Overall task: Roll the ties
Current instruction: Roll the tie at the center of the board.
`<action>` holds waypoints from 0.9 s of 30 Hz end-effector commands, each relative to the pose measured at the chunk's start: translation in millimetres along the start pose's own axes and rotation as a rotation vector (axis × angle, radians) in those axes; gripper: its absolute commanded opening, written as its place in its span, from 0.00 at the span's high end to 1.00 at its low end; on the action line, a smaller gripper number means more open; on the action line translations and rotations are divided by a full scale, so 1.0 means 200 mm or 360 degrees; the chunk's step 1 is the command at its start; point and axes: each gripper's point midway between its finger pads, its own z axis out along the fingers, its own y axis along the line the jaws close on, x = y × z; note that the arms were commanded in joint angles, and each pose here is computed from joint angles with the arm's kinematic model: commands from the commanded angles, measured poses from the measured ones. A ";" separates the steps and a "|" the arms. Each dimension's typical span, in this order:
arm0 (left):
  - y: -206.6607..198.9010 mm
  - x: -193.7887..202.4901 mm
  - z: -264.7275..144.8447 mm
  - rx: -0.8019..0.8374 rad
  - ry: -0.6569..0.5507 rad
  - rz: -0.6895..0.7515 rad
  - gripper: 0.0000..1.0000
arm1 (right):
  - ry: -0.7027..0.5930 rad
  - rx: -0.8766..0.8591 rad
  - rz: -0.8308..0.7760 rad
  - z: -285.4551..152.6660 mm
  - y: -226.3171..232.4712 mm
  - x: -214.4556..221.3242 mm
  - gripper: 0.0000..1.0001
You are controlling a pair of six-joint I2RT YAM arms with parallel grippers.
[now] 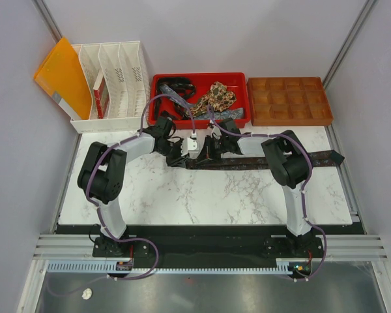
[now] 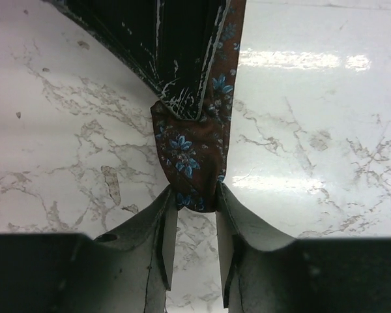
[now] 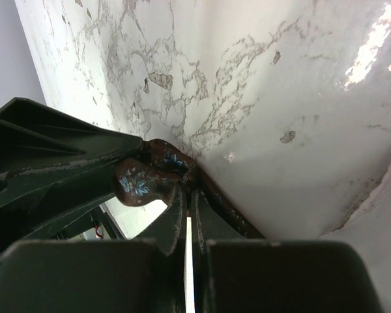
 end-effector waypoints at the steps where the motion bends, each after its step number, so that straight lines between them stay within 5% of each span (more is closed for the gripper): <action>1: 0.04 -0.21 -0.06 0.0016 -0.0183 0.0072 0.66 | 0.0051 0.0274 0.0068 0.09 -0.25 0.11 1.00; 19: 0.00 -0.05 0.15 0.0102 0.0116 0.0057 0.68 | 0.0029 0.0108 0.0174 0.11 -0.17 0.09 0.99; 27: -0.07 0.14 0.17 0.0146 0.0330 0.0059 0.68 | -0.0023 -0.0033 0.0167 -0.03 0.00 -0.01 0.80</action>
